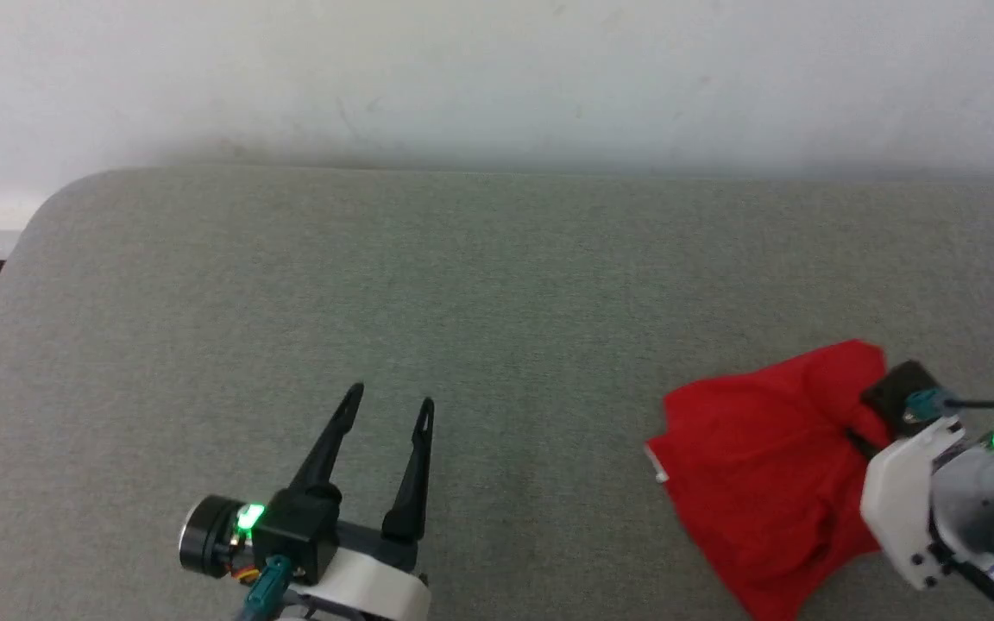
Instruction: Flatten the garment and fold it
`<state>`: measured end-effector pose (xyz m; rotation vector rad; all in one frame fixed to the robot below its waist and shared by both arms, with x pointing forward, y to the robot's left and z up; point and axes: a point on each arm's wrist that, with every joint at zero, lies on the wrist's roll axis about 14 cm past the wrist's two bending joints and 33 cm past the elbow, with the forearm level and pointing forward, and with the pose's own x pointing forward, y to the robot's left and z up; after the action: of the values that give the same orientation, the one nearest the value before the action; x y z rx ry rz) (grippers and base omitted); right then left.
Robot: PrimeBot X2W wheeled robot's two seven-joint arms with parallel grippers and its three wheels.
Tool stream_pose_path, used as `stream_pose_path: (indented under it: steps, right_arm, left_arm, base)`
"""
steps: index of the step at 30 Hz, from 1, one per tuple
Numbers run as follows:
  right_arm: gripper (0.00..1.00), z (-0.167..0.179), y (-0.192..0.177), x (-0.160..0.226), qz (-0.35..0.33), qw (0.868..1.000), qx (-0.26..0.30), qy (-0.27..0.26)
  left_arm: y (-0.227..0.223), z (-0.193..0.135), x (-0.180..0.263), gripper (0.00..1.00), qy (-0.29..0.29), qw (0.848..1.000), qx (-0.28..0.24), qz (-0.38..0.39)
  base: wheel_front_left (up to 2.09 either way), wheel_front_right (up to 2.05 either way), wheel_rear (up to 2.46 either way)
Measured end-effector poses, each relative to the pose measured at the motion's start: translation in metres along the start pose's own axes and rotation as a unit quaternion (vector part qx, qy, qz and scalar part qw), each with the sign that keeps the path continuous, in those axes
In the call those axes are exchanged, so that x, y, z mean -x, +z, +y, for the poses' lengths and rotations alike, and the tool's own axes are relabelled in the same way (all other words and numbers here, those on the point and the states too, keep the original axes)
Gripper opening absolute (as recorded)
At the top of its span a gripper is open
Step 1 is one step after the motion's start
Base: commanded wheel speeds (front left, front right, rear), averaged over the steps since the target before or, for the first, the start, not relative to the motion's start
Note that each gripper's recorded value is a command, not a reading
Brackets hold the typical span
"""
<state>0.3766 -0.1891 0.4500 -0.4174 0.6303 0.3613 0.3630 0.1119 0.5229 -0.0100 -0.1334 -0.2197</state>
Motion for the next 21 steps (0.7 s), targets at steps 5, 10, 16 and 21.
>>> stream_pose_path:
  steps: [5,10,16,21]
  right_arm:
    - [0.0,-0.07,-0.027,0.025,0.053,0.995,0.049,-0.072]
    - [0.0,-0.133,-0.068,0.039,0.117,0.983,0.044,-0.13]
    - [0.0,-0.197,-0.118,0.049,0.163,0.965,-0.001,-0.204]
    - [0.0,-0.23,-0.163,0.058,0.204,0.947,-0.015,-0.247]
  left_arm:
    - [0.007,-0.025,-0.036,1.0,-0.047,0.999,0.009,-0.023]
    - [-0.004,-0.041,-0.064,1.0,-0.082,0.996,0.016,-0.021]
    - [-0.026,-0.052,-0.091,1.0,-0.109,0.994,0.022,-0.011]
    - [-0.049,-0.059,-0.104,1.0,-0.125,0.992,0.034,0.004]
  base:
    - [0.0,0.0,0.0]
    - [0.0,0.0,0.0]
    - [0.0,0.0,0.0]
    - [0.0,0.0,0.0]
